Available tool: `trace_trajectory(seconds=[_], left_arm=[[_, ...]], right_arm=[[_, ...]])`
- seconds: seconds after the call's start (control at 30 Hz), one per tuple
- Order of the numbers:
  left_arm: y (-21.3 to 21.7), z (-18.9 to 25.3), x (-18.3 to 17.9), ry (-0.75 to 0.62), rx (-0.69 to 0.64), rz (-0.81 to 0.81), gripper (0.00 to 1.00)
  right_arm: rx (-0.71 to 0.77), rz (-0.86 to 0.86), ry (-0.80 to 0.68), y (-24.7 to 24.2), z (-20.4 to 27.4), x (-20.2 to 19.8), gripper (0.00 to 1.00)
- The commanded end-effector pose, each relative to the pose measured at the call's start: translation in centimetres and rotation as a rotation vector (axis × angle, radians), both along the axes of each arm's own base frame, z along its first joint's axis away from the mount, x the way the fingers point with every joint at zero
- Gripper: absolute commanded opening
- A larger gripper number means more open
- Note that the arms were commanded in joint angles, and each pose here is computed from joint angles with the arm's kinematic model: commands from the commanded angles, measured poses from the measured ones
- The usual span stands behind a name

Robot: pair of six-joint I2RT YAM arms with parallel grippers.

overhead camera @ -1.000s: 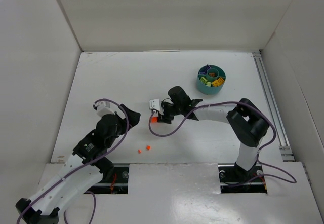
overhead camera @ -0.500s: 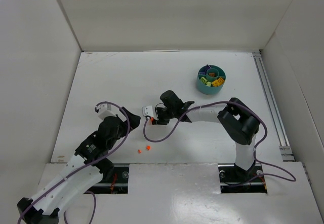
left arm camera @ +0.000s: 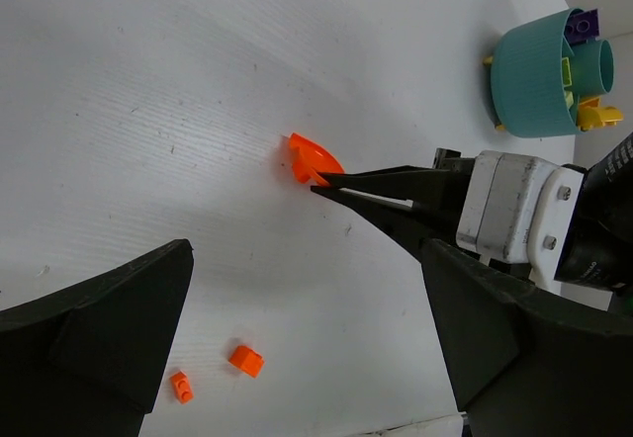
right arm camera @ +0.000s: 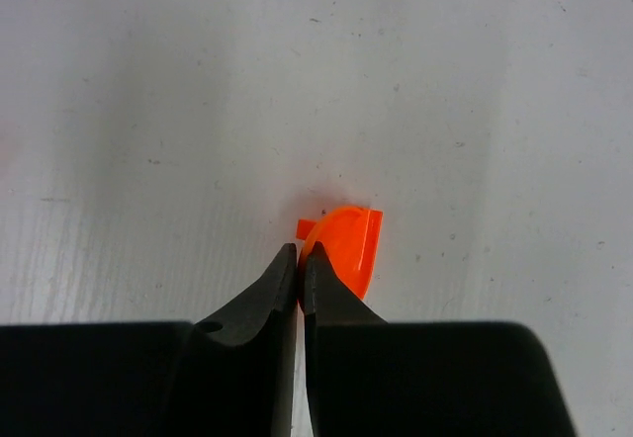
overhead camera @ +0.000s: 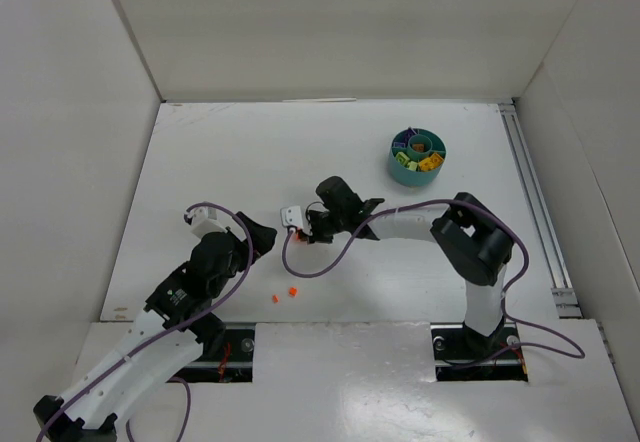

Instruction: Sort the legos into containers by color

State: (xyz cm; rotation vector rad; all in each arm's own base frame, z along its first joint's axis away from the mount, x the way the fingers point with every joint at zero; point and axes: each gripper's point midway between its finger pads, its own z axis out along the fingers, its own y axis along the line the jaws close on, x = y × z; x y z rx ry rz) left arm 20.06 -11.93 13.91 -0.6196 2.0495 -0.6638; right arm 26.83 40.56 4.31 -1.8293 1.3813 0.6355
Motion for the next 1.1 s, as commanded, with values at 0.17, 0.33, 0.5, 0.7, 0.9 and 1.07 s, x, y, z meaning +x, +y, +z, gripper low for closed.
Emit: trace_trajectory(seconds=[0.17,0.33,0.5,0.7,0.9,1.07], left_arm=[[-0.1,0.7,0.2,-0.022,-0.017,-0.002,1.0],[-0.9,2.1,0.5,-0.075,-0.031,-0.048,1.0],[-2.0,2.1,1.3,-0.097,-0.013,-0.092,1.0],[-3.8,3.4,2.9,-0.125,0.026,-0.158,1.0],[-5.8,4.4,4.6,-0.148,0.066,-0.233,1.0],[-7.0,3.9,5.0,-0.133,0.066,-0.276,1.0]], right_arm=[[0.243,-0.075,0.061,-0.7,11.0,1.5,0.0],[0.379,-0.21,0.169,-6.9,16.2,4.5,0.0],[0.422,-0.403,0.242,-16.9,17.6,9.4,0.0],[0.399,-0.645,0.279,-26.5,17.7,13.8,0.0],[0.446,-0.746,0.306,-32.0,17.8,17.8,0.0],[0.445,-0.781,0.33,-33.7,17.1,20.5,0.0]])
